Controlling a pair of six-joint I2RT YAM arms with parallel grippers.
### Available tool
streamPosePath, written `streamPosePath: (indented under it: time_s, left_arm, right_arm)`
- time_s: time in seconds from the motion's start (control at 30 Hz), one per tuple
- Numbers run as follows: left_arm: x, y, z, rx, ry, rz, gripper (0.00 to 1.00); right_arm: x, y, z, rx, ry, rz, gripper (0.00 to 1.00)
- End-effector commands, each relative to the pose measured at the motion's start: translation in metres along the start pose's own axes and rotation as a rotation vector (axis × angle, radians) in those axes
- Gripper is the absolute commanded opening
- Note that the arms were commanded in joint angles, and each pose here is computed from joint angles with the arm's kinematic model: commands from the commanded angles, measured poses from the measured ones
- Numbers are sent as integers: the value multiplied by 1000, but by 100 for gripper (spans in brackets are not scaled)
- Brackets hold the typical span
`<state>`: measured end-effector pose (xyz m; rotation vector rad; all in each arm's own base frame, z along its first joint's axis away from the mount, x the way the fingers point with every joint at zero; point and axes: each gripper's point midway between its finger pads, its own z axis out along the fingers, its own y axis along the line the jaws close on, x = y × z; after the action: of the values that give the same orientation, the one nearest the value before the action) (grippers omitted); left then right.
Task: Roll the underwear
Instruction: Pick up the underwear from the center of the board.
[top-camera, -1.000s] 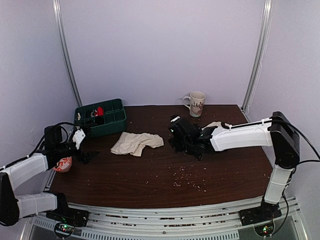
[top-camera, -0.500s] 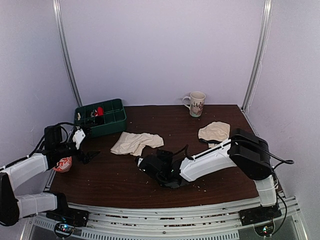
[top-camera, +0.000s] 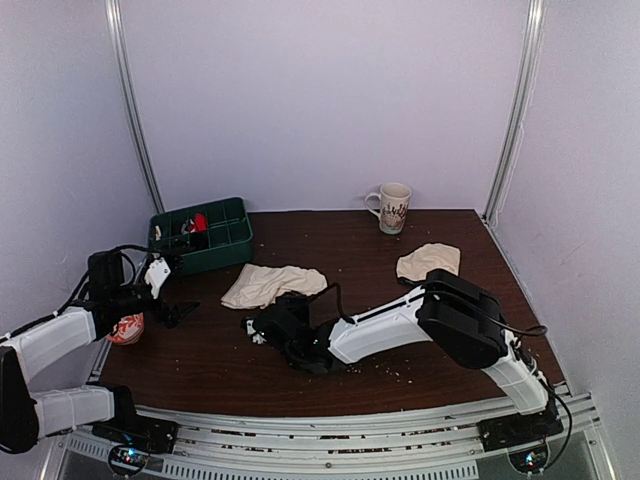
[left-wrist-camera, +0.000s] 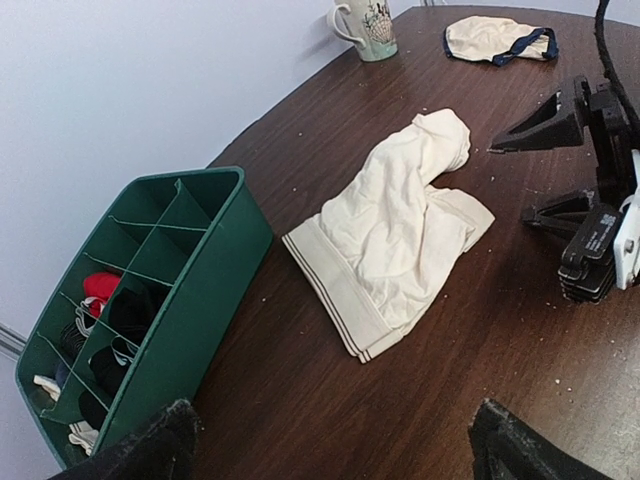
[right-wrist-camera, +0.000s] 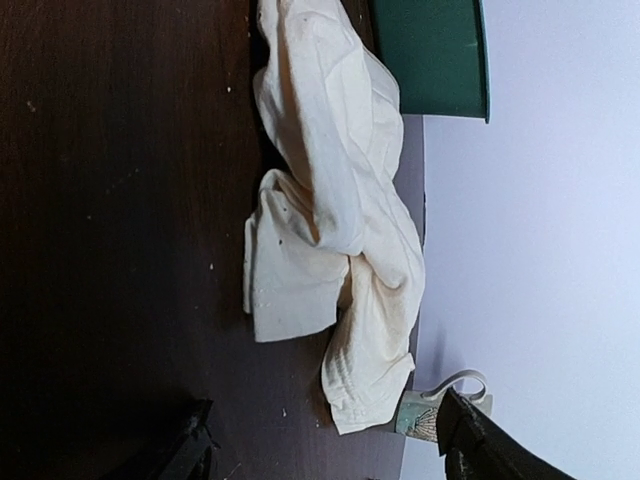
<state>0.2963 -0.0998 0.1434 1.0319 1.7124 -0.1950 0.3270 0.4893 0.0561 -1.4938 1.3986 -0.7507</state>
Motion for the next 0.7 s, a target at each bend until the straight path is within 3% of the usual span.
streamPosePath:
  time_s: [0.0, 0.23, 0.37, 0.5, 0.57, 0.67]
  left_arm:
    - [-5, 4, 1, -18, -25, 34, 98]
    - [-2, 4, 3, -11, -18, 26, 98]
    - [-3, 4, 4, -11, -20, 25, 98]
    - [-4, 5, 3, -13, -22, 24, 98]
    - [-4, 6, 3, -15, -22, 24, 98]
    - [-3, 7, 4, -19, -18, 22, 98]
  right_arm:
    - [-2, 33, 17, -83, -46, -83, 74]
    - [-4, 38, 29, -78, -64, -90, 61]
    - [-5, 35, 32, -90, -85, -73, 48]
    - [-4, 36, 30, -106, -98, -74, 25]
    - [-4, 33, 29, -102, -110, -61, 1]
    - [-4, 27, 29, -96, -125, -38, 0]
